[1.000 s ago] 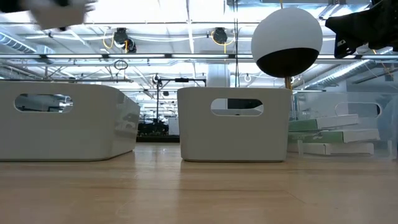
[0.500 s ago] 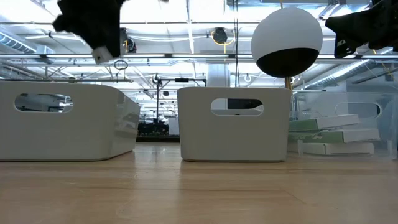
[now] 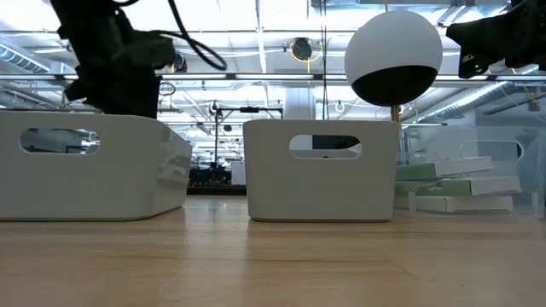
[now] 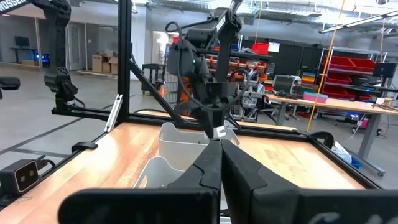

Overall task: Pick and place items into bin
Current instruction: Put the white charger adapter into the left gray bin

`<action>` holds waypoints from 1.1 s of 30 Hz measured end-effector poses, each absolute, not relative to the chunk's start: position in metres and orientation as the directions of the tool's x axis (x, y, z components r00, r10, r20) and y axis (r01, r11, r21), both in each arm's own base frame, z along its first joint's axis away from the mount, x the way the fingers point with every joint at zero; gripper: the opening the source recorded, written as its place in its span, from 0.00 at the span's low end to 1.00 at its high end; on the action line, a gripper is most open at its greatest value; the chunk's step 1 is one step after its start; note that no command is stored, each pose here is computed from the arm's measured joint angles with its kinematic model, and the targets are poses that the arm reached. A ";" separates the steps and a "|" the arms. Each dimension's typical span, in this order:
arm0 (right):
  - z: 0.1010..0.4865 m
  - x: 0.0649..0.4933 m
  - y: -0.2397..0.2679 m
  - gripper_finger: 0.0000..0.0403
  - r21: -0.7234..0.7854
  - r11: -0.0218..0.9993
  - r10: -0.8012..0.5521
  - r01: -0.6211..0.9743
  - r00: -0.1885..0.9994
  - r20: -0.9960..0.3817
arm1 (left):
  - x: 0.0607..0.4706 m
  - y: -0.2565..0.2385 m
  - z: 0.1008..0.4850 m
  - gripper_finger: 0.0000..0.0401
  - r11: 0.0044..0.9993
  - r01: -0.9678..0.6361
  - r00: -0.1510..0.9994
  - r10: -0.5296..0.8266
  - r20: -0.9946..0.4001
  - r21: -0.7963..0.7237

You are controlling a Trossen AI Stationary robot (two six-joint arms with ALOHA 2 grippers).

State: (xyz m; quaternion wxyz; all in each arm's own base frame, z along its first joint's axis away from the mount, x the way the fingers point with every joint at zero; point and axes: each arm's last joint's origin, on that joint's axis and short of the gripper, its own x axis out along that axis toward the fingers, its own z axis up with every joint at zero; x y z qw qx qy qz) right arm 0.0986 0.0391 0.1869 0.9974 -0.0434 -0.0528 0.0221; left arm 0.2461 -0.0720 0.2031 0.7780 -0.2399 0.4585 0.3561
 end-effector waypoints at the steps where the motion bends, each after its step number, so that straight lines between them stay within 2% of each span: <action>1: 0.187 0.099 0.039 0.00 -0.089 0.995 0.048 -0.039 0.993 0.104 | 0.245 -0.072 0.200 0.39 0.631 -0.774 0.326 0.333 -0.885 -0.048; 9: 0.187 0.099 0.039 0.00 -0.093 0.995 0.048 -0.039 0.993 0.103 | 0.245 -0.072 0.188 0.44 0.646 -0.759 0.367 0.322 -0.873 -0.082; 15: 0.187 0.099 0.039 0.00 -0.093 0.995 0.048 -0.039 0.994 0.103 | 0.246 -0.065 0.183 0.40 0.626 -0.773 0.373 0.318 -0.872 -0.102; 22: 0.187 0.099 0.039 0.00 -0.093 0.995 0.048 -0.039 0.993 0.103 | 0.249 -0.061 0.182 0.44 0.631 -0.767 0.367 0.283 -0.886 -0.116; 29: 0.187 0.099 0.039 0.00 -0.093 0.995 0.048 -0.039 0.993 0.103 | 0.251 -0.059 0.178 0.41 0.627 -0.771 0.352 0.272 -0.896 -0.112; 33: 0.187 0.099 0.039 0.00 -0.093 0.995 0.048 -0.039 0.993 0.103 | 0.251 -0.059 0.178 0.48 0.624 -0.773 0.350 0.271 -0.896 -0.113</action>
